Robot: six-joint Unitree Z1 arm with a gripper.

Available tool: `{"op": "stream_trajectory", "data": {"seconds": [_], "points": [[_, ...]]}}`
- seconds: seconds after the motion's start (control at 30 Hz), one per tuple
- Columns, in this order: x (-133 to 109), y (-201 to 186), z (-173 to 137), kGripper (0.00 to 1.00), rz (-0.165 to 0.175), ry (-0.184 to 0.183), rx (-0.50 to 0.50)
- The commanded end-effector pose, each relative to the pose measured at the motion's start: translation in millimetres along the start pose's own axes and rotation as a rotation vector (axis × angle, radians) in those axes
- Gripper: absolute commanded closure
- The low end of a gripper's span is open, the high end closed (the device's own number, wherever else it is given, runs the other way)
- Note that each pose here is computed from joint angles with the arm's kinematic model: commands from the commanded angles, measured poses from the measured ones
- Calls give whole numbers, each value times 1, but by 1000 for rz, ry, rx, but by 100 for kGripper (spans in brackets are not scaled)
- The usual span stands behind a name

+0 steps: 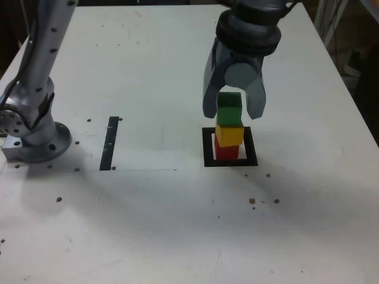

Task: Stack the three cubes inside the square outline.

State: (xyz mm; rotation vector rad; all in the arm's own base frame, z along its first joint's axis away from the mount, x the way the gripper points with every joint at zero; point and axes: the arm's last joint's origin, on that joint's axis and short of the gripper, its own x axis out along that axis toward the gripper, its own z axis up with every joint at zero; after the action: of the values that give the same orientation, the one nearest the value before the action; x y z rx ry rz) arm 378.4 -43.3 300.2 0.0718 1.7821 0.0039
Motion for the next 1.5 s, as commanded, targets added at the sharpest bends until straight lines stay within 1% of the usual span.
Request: {"op": "stream_trajectory", "data": {"seconds": [0.0, 0.2, 0.27, 0.33, 0.5, 0.6, 0.77, 0.87, 0.93, 0.97, 1.0, 1.07, 1.17, 1.27, 1.33, 1.4, 1.47], "points": [[-2, 1, -3, 1, 1, 5, -4], [-2, 1, -5, 1, 0, 4, -7], [-6, 1, -9, 1, 2, -5, -8], [-12, 2, -18, 1, 8, -22, -9], [-32, 4, -56, 1, 24, -74, -3], [-37, 8, -86, 0, 35, -81, 2], [-30, 19, -134, 0, 56, -56, 0], [-18, 24, -159, 0, 60, -20, -5], [-6, 25, -171, 0, 60, 11, -7], [4, 26, -177, 0, 59, 33, -8], [11, 26, -181, 0, 58, 47, -8], [27, 25, -187, 0, 52, 68, -8], [50, 24, -193, 0, 33, 91, -6], [72, 22, -199, 0, 10, 106, -2], [82, 21, -202, 0, -1, 109, 4], [90, 20, -203, 0, -5, 104, 15], [94, 18, -205, 0, 0, 98, 24]]}}
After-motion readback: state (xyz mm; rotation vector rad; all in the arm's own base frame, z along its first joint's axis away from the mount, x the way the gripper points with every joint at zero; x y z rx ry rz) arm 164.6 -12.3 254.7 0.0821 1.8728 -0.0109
